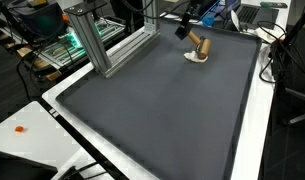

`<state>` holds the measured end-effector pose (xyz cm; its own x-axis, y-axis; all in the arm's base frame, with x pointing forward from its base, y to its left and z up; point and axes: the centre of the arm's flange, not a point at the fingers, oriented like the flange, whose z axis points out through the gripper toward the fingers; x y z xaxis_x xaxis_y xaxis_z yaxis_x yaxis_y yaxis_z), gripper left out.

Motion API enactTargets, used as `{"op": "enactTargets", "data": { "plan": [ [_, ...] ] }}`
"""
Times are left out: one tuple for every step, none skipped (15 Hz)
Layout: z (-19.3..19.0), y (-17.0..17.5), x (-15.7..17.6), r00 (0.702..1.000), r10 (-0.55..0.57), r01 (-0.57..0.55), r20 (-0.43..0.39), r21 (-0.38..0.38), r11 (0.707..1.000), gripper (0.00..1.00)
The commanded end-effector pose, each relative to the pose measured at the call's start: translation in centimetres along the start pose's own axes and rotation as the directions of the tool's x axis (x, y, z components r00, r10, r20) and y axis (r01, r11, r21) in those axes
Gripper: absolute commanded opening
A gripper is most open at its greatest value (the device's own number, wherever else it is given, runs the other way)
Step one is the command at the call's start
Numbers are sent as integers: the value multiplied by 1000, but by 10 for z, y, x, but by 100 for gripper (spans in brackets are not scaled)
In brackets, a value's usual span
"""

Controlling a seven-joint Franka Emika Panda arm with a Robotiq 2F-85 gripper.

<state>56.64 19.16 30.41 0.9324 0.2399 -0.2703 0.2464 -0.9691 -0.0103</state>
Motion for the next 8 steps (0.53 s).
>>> {"op": "enactTargets", "data": {
  "plan": [
    [5,-4,1,999,-16,16,32,-2,1000,35],
    [4,-3,-2,999,-17,17,42,-3,1000,35],
    [3,-2,-4,999,-16,17,50,-6,1000,35],
    [2,-1,-6,998,-16,16,59,-7,1000,35],
    [1,-1,-7,998,-16,16,66,-8,1000,35],
    [1,0,-9,997,-18,19,76,-10,1000,35],
    [0,0,-10,996,-20,21,84,-9,1000,35],
    [0,-1,-11,995,-24,25,96,-8,1000,35]
  ]
}}
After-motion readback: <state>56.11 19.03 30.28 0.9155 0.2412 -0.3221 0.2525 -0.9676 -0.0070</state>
